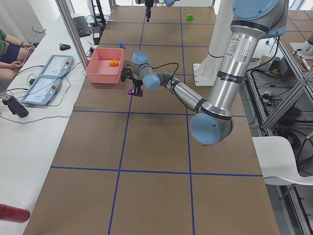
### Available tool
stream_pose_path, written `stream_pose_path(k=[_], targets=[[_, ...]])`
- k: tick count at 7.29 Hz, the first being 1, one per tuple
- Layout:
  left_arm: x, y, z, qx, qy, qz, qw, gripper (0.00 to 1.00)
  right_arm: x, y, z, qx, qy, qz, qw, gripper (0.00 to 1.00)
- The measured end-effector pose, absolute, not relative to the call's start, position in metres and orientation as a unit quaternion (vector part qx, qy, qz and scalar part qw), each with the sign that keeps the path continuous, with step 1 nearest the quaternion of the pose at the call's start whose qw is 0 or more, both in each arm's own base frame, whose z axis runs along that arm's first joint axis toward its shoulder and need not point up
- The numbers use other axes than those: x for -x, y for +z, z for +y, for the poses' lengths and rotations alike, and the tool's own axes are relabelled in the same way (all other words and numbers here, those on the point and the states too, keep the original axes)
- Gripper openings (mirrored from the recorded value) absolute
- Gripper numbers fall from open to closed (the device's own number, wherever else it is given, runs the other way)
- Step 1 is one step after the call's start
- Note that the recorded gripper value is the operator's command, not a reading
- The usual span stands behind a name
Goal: Put all blocks into box
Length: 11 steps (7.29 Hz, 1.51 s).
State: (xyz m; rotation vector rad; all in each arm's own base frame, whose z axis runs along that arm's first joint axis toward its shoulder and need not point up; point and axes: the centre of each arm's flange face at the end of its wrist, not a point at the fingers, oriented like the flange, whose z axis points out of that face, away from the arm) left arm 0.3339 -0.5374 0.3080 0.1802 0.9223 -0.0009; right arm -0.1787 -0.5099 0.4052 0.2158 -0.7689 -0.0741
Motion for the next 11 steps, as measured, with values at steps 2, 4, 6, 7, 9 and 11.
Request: stream_pose_path(k=[2, 4, 6, 7, 9, 11], targets=[[-0.375, 0.217, -0.586, -0.057, -0.026, 0.429, 0.901, 0.0, 0.187, 0.399, -0.524, -0.109, -0.039, -0.376, 0.92, 0.99], [-0.424, 0.152, -0.644, -0.031, -0.055, 0.416, 0.907, 0.0, 0.195, 0.395, -0.539, -0.109, -0.04, -0.376, 0.919, 0.99], [-0.455, 0.124, -0.696, -0.007, -0.092, 0.4, 0.912, 0.0, 0.2, 0.394, -0.548, -0.108, -0.04, -0.375, 0.92, 0.99], [-0.466, 0.121, -0.719, 0.002, -0.118, 0.398, 0.91, 0.0, 0.201, 0.395, -0.551, -0.106, -0.04, -0.374, 0.92, 0.99], [-0.486, 0.133, -0.754, 0.003, -0.169, 0.402, 0.9, 0.0, 0.204, 0.397, -0.557, -0.104, -0.04, -0.373, 0.921, 0.99], [-0.495, 0.15, -0.773, -0.012, -0.194, 0.403, 0.894, 0.64, 0.205, 0.397, -0.558, -0.104, -0.041, -0.372, 0.921, 0.99]])
